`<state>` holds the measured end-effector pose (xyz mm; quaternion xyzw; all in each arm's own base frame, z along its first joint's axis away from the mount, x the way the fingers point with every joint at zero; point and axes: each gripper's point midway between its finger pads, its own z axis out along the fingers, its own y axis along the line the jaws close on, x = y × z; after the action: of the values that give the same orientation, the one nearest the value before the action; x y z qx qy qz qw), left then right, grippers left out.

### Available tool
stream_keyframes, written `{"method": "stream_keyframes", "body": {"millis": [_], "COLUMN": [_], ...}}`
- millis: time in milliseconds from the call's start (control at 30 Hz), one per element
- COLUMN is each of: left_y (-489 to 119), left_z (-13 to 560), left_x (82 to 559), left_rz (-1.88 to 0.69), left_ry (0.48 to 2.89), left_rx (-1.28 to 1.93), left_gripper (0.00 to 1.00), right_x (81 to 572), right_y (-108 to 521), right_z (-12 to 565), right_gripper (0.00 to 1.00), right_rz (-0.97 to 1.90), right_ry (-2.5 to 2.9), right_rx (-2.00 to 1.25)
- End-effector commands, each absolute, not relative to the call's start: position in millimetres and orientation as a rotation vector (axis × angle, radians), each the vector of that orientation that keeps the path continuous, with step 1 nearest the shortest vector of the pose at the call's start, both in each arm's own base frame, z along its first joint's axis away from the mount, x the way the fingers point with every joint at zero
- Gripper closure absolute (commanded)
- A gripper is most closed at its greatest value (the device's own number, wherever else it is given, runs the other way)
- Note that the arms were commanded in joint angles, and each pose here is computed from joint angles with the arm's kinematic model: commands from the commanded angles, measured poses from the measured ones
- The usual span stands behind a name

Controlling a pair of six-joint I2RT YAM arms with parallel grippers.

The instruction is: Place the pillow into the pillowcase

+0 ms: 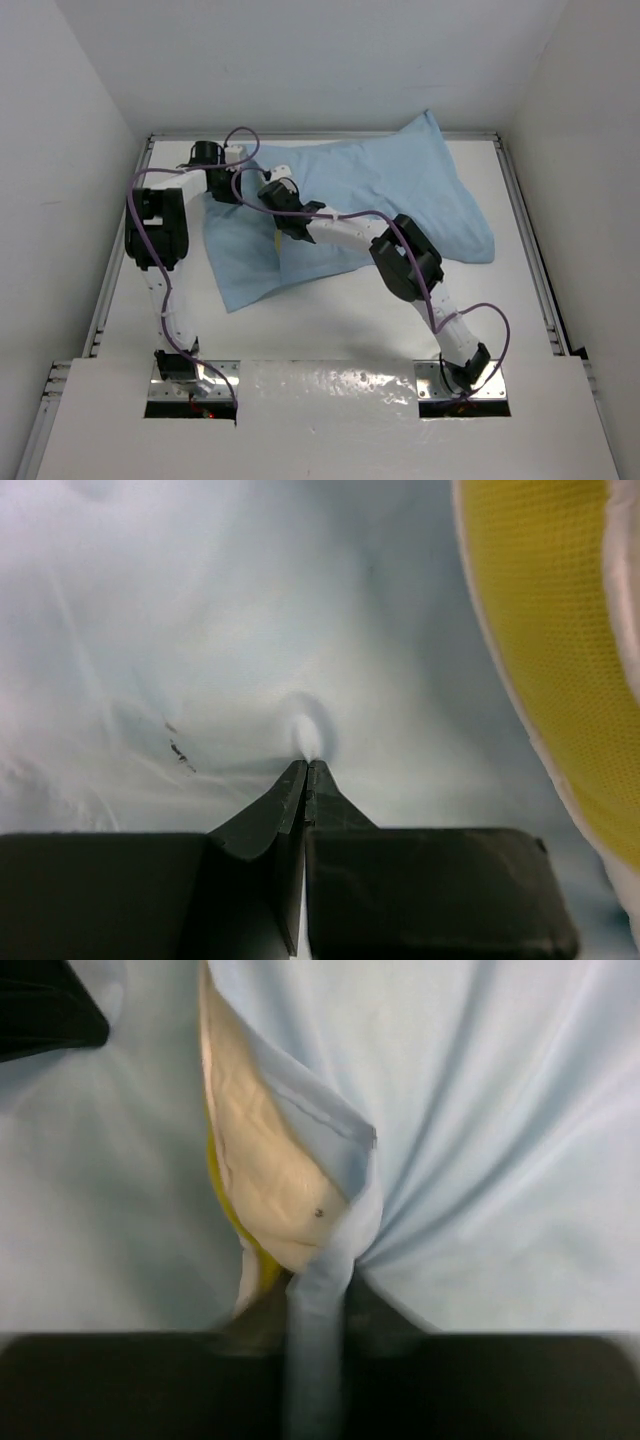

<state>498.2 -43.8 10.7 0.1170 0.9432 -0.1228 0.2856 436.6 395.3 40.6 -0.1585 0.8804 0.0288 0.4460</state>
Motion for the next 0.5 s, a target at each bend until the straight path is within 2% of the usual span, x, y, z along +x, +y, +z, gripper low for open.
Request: {"method": "stream_keyframes", "body": {"millis": [0, 100, 133, 167, 267, 400, 467], "left_y": [-48, -41, -35, -30, 8, 70, 66], "left_z": [-23, 17, 27, 39, 63, 52, 48], "left_x": [468, 477, 478, 482, 488, 483, 477], "left_rz": [-0.502, -0.543, -0.542, -0.516, -0.370, -0.058, -0.070], "left_ry": [2.638, 2.538, 2.517, 2.489, 2.455, 2.522, 2.538], "left_rx": [0.279, 0.294, 0.295, 0.311, 0.286, 0.261, 0.297], "left_gripper": [1.00, 1.00, 1.00, 1.00, 1.00, 1.00, 1.00], "right_x": [426, 438, 429, 438, 462, 465, 452], "right_y": [342, 319, 303, 301, 274, 287, 319], "right_z": [-12, 15, 7, 43, 94, 140, 153], "right_gripper": [1.00, 1.00, 1.00, 1.00, 1.00, 1.00, 1.00], "right_rz": [-0.097, 0.074, 0.094, 0.193, 0.419, 0.668, 0.798], "right_ry": [2.367, 2.346, 2.368, 2.303, 2.179, 2.074, 2.073], "right_rx": [-0.286, -0.133, -0.109, -0.045, 0.089, 0.007, -0.140]}}
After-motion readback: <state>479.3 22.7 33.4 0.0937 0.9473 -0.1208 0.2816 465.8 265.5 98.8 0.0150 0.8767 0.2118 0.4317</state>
